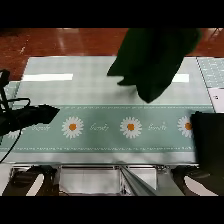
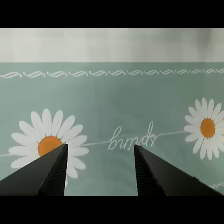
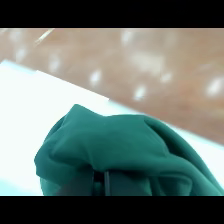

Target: Fold the shirts.

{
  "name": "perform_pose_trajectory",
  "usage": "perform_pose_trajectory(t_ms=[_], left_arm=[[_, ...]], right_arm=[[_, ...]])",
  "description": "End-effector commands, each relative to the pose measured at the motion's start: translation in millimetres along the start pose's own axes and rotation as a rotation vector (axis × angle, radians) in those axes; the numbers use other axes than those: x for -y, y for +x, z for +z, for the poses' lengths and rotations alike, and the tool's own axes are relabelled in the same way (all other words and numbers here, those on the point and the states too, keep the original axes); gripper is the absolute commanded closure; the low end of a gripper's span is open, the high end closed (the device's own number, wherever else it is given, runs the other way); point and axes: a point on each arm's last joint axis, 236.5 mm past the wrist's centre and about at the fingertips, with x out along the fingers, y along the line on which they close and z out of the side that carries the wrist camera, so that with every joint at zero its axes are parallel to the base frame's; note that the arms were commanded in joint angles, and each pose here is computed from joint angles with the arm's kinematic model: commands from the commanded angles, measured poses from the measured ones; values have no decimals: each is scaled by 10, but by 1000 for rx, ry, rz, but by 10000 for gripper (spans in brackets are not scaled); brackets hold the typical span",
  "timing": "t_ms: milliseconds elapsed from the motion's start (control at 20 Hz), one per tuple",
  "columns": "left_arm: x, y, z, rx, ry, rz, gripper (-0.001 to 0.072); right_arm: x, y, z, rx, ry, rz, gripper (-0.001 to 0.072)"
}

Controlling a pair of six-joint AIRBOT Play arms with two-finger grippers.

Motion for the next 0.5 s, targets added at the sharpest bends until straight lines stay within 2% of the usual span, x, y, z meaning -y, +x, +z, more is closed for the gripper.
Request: perform_pose_trajectory(t_ms=[0,250,450], left_arm=[[43,-77,43,71,-6,-17,202],[83,-71,40,69,-15,-35,202],[75,-58,29,64,-18,-34,202]], right_arm=[[-622,392,-563,-178,-2,141,691],[-1590,1403,-1732,-455,68,303,691],[-2255,2045,-2445,-561,139,386,690]])
